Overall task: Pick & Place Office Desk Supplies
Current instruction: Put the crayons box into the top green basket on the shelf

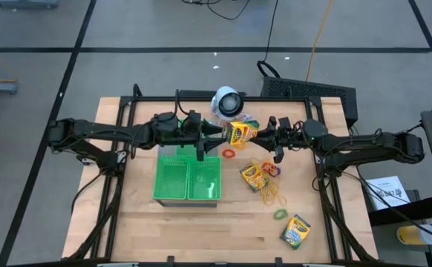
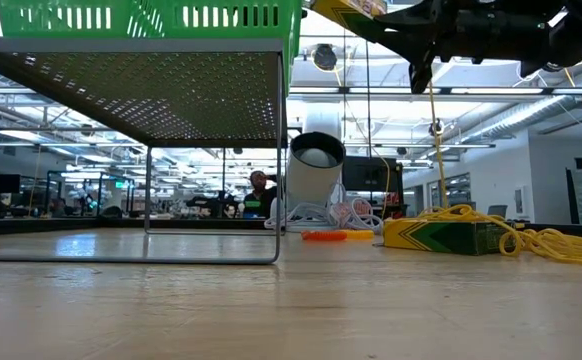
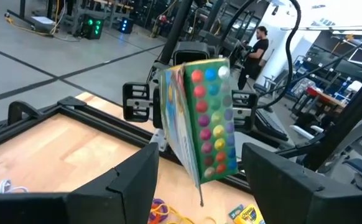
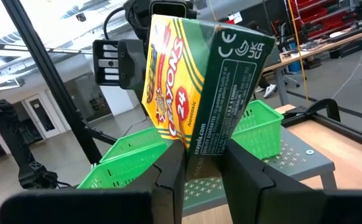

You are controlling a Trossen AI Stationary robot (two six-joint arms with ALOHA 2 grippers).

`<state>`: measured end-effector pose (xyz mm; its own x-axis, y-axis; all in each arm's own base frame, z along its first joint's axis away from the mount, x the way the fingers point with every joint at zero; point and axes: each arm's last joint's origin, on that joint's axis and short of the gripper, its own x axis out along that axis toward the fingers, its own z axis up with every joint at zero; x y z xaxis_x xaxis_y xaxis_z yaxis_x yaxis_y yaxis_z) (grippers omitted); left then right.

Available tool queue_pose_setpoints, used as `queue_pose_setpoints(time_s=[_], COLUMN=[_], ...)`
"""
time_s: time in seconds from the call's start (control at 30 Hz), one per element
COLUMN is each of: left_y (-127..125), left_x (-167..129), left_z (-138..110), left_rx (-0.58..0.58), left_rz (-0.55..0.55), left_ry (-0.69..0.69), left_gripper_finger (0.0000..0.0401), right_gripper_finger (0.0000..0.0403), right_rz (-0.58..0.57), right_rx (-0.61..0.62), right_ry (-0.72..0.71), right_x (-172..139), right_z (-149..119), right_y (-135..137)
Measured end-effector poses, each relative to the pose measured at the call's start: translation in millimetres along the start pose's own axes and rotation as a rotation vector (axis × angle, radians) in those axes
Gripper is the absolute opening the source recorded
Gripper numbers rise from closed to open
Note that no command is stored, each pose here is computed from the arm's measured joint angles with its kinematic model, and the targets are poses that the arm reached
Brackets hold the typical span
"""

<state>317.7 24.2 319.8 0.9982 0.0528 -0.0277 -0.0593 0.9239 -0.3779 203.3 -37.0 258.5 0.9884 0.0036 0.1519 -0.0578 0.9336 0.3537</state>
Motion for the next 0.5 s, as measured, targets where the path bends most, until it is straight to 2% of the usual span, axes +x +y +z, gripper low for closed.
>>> queue_pose_setpoints(time_s=[0.1, 0.33, 0.5], left_y=[0.5, 0.5, 1.2], left_x=[0.0, 0.0, 0.0], left_z=[-0.4, -0.4, 0.0], left_rx=[-0.001, 0.012, 0.016], left_rz=[0.005, 0.004, 0.032], left_ry=[0.004, 0.005, -0.008], left_gripper_finger=[0.0202, 0.01, 0.0054], right_gripper_finger=[0.007, 0.007, 0.007], right_rz=[-0.002, -0.001, -0.001], right_rx=[0.001, 0.003, 0.005], right_ry=[0.004, 0.003, 0.003], right_x=[0.0, 0.0, 0.0], right_z=[-0.4, -0.3, -0.3], right_y=[-0.2, -0.1, -0.1])
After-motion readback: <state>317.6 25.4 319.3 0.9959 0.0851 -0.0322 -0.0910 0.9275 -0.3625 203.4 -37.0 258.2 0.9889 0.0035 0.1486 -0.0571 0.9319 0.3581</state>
